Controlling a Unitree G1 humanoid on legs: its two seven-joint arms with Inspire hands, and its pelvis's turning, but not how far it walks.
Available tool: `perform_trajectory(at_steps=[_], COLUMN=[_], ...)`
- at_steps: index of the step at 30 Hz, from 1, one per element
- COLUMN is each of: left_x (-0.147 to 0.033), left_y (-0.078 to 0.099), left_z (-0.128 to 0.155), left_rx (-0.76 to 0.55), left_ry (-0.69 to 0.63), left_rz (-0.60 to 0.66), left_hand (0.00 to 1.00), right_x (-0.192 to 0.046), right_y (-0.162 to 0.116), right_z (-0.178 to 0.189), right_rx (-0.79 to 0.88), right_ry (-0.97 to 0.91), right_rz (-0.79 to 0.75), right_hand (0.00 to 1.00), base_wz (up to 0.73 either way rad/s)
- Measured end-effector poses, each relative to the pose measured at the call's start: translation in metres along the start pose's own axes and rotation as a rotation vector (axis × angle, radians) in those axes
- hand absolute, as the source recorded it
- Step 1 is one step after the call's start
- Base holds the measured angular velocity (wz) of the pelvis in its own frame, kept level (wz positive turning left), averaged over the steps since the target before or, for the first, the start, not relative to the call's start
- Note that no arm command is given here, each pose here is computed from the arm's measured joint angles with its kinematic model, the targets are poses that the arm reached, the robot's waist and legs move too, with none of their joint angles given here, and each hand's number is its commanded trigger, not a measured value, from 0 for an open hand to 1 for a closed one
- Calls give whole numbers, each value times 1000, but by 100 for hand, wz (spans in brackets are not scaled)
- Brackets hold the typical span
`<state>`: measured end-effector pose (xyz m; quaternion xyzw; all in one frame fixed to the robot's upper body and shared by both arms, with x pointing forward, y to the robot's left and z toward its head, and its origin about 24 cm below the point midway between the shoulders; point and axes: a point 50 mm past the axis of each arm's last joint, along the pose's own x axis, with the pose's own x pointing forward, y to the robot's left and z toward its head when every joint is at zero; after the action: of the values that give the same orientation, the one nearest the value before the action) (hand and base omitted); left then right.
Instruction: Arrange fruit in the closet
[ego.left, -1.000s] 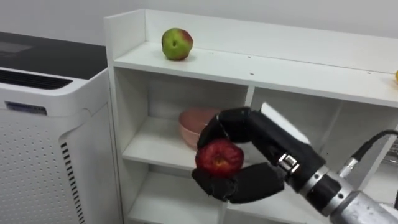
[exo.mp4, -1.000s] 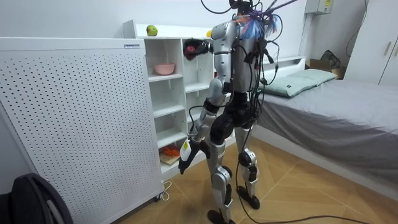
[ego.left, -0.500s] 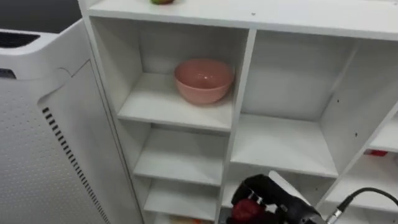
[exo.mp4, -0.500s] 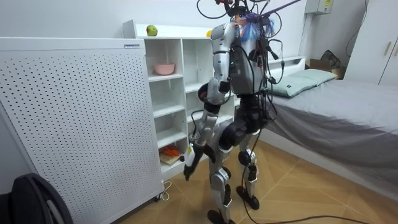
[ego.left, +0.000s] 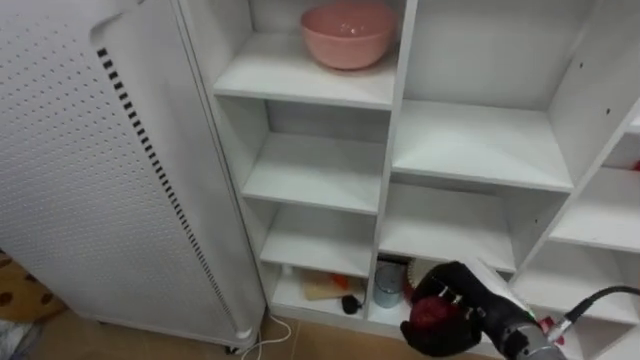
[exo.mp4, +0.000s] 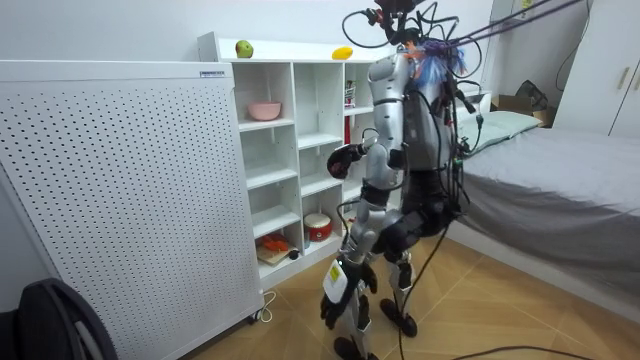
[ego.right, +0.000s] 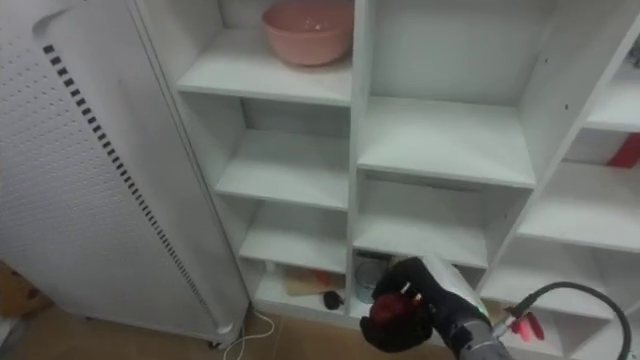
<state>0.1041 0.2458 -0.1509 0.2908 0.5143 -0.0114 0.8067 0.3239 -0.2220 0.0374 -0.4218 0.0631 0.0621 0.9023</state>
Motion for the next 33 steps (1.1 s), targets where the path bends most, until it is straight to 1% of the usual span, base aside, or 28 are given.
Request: perform_trajectory(at_steps=[3, 7, 8, 14, 17, 26, 28, 33], left_x=[-1, -2, -2, -1, -1, -4, -4, -7], left_y=[-2, -3, -2, 11, 13, 13, 14, 25], left_z=[-2, -4, -4, -6, -2, -8, -8, -13], left_rx=[-15, -55, -58, -42, -42, -39, -54, -16], left_ry=[7, 24, 28, 31, 16, 34, 39, 31], left_rz=[-5, -15, -13, 17, 24, 22, 24, 41], left_hand=[0, 0, 0, 0, 0, 0, 0, 0], right_x=[0, 10, 12, 18, 20, 31, 31, 33], right_y=[-8, -34, -41, -63, -74, -95, -99, -111], right_z=[-7, -7, -6, 5, 6, 30, 30, 26], right_rx=[-27, -87, -105, -169, -211, -234, -240, -282], right_ry=[25, 58, 59, 40, 48, 18, 34, 87], right_rz=[-29, -108, -137, -235, -285, -393, -425, -504], right_hand=[100, 100, 100, 100, 100, 100, 100, 100], base_wz=[8, 1, 8, 9, 4, 8, 15, 12])
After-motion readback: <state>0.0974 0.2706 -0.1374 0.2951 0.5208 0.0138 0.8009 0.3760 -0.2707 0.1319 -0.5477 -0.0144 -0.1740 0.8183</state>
